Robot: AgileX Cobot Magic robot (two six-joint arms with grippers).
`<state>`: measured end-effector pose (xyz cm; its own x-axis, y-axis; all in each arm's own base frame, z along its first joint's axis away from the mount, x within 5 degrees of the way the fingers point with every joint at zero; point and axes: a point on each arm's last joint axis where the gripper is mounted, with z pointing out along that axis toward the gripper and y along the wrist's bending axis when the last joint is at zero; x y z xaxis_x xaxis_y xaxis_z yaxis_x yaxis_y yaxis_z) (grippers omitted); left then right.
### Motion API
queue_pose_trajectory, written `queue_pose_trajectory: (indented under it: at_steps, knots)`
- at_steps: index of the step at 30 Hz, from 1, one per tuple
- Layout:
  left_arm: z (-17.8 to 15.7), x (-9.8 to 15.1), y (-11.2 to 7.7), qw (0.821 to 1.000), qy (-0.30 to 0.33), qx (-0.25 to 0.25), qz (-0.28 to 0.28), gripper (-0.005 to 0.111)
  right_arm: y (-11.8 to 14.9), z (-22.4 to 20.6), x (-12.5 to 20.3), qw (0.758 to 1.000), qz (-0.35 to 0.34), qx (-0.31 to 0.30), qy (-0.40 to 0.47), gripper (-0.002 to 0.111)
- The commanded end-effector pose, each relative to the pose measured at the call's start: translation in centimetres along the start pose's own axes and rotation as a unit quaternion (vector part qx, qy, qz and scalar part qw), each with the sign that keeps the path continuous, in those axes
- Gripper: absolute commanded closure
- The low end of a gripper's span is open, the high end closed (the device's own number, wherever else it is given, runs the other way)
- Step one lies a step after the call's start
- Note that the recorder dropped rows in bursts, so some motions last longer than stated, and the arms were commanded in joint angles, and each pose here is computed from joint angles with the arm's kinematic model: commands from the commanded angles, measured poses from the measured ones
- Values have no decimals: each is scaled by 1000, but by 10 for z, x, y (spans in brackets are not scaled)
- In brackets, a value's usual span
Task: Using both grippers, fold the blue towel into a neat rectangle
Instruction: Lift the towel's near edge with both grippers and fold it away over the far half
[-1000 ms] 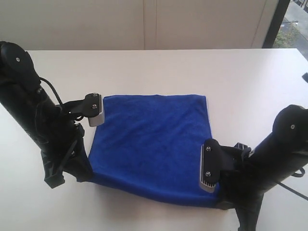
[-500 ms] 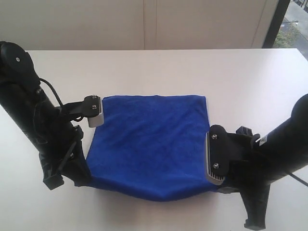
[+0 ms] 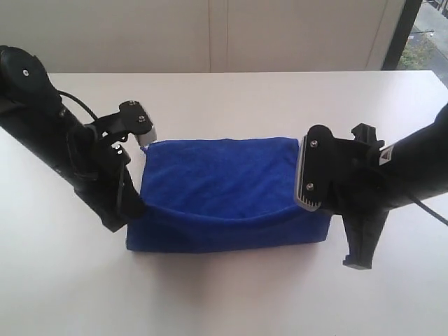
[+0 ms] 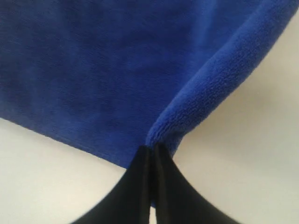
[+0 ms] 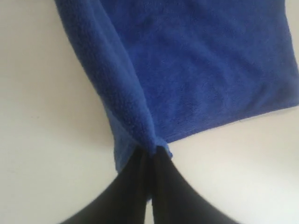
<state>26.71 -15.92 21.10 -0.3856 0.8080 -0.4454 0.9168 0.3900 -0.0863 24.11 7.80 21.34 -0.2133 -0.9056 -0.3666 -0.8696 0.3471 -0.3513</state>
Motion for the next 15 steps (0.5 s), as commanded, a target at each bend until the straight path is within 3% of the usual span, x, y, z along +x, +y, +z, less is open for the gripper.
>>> queue_pose_trajectory:
  at_steps: [1,11,15]
  knots:
    - [-13,-13,8,999,-26,-34,-21,107,-18,9,-8,1000,4,27,-7,108]
    - [-32,-28,27,992,-23,-119,-34,107,-51,8,-26,998,6,66,-9,108]
    - [-31,-26,33,991,-22,-127,-46,107,-64,14,-23,997,33,70,-4,108]
